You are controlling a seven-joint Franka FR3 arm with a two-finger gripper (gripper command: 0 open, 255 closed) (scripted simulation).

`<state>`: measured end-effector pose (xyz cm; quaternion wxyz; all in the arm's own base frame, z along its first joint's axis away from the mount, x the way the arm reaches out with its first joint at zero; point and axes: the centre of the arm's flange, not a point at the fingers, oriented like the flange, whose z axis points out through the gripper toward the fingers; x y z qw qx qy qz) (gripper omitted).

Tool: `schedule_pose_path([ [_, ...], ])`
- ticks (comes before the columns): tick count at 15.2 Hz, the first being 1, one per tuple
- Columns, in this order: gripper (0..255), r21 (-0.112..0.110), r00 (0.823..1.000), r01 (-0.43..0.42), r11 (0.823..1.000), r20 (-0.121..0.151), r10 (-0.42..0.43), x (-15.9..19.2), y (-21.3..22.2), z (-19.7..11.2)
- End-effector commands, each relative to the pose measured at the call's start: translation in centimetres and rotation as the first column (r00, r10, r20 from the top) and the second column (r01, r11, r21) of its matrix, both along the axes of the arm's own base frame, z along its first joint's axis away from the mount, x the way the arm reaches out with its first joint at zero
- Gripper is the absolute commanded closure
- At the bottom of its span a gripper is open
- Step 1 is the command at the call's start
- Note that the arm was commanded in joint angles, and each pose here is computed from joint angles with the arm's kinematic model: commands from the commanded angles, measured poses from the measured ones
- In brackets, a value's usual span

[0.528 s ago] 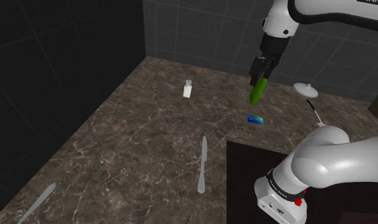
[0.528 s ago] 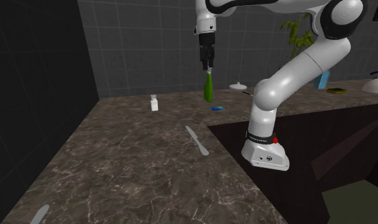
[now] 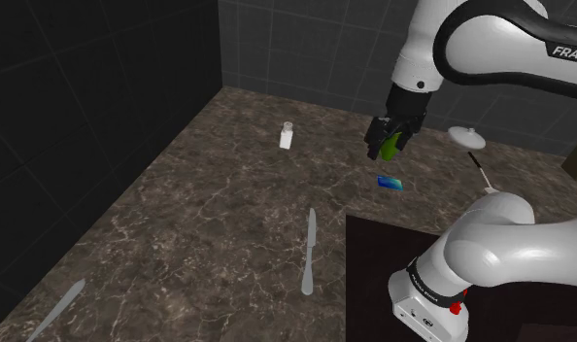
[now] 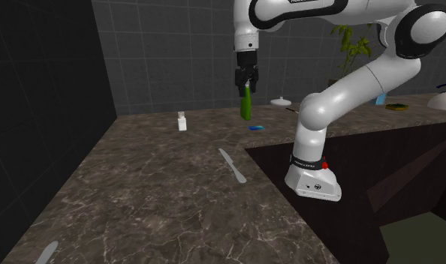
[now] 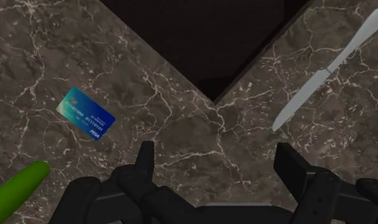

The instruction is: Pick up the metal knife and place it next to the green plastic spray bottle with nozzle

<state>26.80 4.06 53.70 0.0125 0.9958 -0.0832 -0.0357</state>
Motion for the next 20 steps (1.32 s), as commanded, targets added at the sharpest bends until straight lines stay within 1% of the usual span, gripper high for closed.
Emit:
schedule_pose_path([
  [1,0,-0.001,0.997,0.072,0.997,0.007,-0.072,-0.7,1.9,-1.8],
  [4,0,-0.001,0.985,0.170,0.985,0.018,-0.170,-1.7,4.8,-4.2],
  [6,0,-0.001,0.972,0.234,0.972,0.025,-0.234,-2.1,6.8,-5.8],
  [8,0,0.000,0.954,0.297,0.955,0.032,-0.297,-2.4,8.9,-7.4],
  [10,0,0.001,0.933,0.359,0.933,0.040,-0.359,-2.6,10.9,-9.1],
  [13,0,0.004,0.892,0.449,0.894,0.050,-0.449,-2.5,14.0,-11.5],
  [15,0,0.006,0.861,0.507,0.862,0.057,-0.506,-2.3,16.1,-13.2],
  [18,0,0.010,0.806,0.589,0.808,0.067,-0.588,-1.7,19.1,-15.6],
  [20,0,0.010,0.804,0.591,0.806,0.067,-0.591,-1.7,19.2,-16.2],
])
